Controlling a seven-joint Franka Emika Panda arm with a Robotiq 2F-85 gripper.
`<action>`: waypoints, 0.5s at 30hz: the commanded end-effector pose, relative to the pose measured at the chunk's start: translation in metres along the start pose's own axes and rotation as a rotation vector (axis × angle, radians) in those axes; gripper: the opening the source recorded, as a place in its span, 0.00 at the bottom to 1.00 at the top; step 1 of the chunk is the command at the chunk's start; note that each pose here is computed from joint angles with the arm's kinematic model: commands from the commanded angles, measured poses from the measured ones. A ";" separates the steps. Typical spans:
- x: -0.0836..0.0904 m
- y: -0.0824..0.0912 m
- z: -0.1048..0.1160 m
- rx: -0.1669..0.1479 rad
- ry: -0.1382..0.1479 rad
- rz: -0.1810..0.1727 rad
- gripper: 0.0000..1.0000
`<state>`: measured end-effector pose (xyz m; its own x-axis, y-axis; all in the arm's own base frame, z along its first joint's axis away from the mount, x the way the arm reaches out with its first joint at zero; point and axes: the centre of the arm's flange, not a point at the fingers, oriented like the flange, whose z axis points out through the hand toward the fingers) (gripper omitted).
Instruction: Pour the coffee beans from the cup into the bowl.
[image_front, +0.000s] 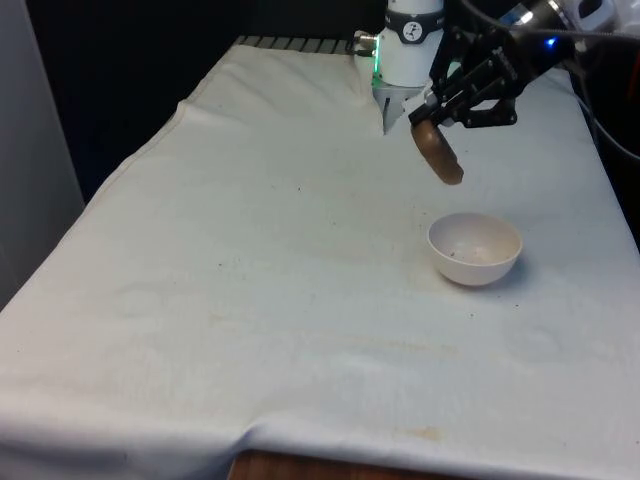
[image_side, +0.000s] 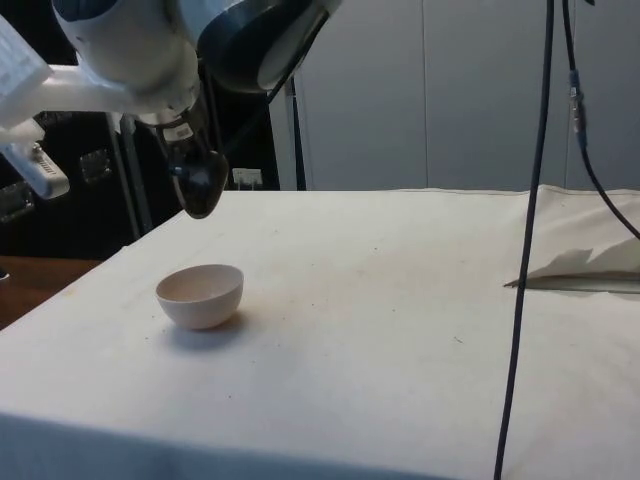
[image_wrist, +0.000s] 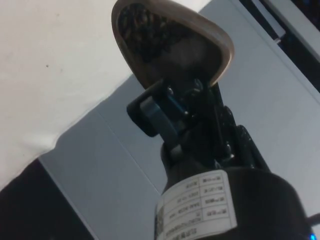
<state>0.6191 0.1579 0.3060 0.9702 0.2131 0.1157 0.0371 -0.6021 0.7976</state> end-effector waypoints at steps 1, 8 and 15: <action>0.000 -0.001 -0.001 -0.008 0.000 -0.002 0.00; 0.001 -0.011 -0.011 -0.072 0.001 -0.017 0.00; 0.001 -0.020 -0.018 -0.119 0.007 -0.024 0.00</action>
<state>0.6154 0.1815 0.3011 0.9670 0.2337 0.1009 0.0332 -0.5086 0.8604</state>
